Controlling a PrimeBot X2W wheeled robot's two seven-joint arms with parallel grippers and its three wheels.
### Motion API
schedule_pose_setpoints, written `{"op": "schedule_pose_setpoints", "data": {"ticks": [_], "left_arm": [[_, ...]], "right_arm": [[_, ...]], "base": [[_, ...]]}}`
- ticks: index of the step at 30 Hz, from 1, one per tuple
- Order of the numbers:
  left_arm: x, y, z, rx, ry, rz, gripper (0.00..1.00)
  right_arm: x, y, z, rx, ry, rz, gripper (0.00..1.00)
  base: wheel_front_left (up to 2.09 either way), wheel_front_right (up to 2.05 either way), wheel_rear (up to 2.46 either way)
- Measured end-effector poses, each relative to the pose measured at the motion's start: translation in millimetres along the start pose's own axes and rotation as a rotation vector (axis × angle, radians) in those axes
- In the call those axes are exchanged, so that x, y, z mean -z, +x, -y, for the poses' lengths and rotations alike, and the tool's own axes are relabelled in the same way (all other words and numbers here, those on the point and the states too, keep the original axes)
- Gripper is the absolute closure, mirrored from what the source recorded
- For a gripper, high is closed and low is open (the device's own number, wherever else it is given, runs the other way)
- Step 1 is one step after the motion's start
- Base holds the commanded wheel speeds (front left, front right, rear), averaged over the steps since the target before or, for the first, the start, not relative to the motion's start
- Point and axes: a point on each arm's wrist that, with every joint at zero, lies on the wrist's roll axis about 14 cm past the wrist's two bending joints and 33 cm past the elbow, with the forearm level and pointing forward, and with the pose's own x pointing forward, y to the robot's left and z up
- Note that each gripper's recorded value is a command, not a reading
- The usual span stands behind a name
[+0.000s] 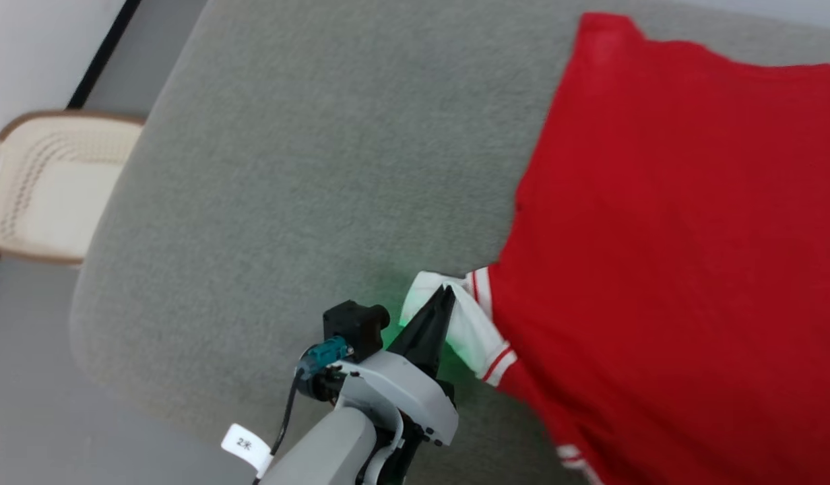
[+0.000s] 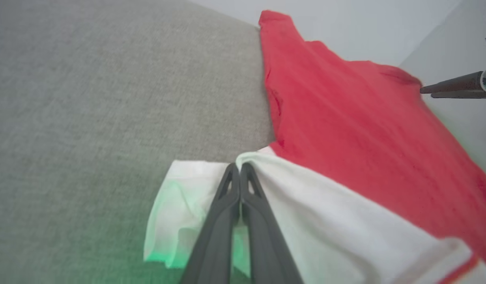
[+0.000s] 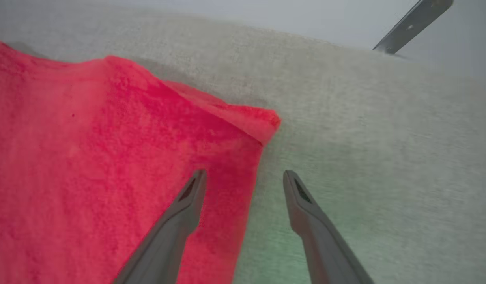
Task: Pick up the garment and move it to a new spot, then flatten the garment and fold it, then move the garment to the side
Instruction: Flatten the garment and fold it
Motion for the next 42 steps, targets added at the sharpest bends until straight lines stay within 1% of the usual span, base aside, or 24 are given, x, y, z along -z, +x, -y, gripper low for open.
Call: {"op": "schedule_pose_setpoints", "data": {"ticks": [3, 6, 7, 8, 14, 17, 21, 23, 26, 31, 36, 42], "left_arm": [[8.5, -0.9, -10.2, -0.031, -0.002, -0.022, 1.00], [13.3, -2.1, -17.5, -0.050, -0.003, -0.035, 1.00], [15.0, -2.7, -20.3, -0.057, -0.001, -0.040, 1.00], [15.6, -3.2, -23.2, -0.067, -0.006, -0.040, 1.00], [17.6, -5.2, -33.3, -0.095, -0.007, -0.045, 1.00], [14.5, -5.5, -35.3, -0.099, -0.005, -0.036, 1.00], [7.7, -7.9, -39.3, -0.107, -0.003, -0.016, 1.00], [5.0, -9.6, -39.5, -0.104, -0.003, -0.007, 1.00], [3.8, -13.9, -40.7, -0.104, -0.001, -0.002, 1.00], [-0.3, -20.0, -41.0, -0.101, -0.006, 0.015, 1.00], [-0.2, -25.2, -38.3, -0.089, -0.011, 0.022, 1.00], [-2.6, -27.4, -30.9, -0.065, -0.009, 0.036, 1.00]], "right_arm": [[16.5, 25.3, -17.4, -0.037, 0.034, -0.068, 0.00], [21.0, 39.6, -22.4, -0.040, 0.043, -0.120, 0.00], [22.0, 43.4, -23.6, -0.039, 0.042, -0.133, 0.54], [22.1, 46.7, -24.4, -0.040, 0.043, -0.138, 1.00], [18.4, 51.6, -36.1, -0.047, 0.031, -0.132, 1.00], [15.7, 44.4, -39.4, -0.051, 0.033, -0.133, 1.00], [3.8, 27.3, -50.0, -0.062, -0.017, -0.095, 1.00], [-6.9, 16.1, -59.2, -0.080, -0.050, -0.042, 1.00], [-28.1, -6.0, -57.3, -0.080, -0.086, 0.071, 1.00], [-40.2, -41.6, -63.2, -0.103, -0.181, 0.256, 1.00], [-25.7, -73.1, -57.5, -0.119, -0.220, 0.400, 1.00], [5.4, -106.9, -47.5, -0.127, -0.200, 0.520, 1.00]], "base": [[0.00, 0.00, 0.00], [0.00, 0.00, 0.00], [0.00, 0.00, 0.00], [0.00, 0.00, 0.00], [0.00, 0.00, 0.00], [0.00, 0.00, 0.00], [0.00, 0.00, 0.00], [0.00, 0.00, 0.00], [0.00, 0.00, 0.00], [0.00, 0.00, 0.00], [0.00, 0.00, 0.00], [0.00, 0.00, 0.00]]}}
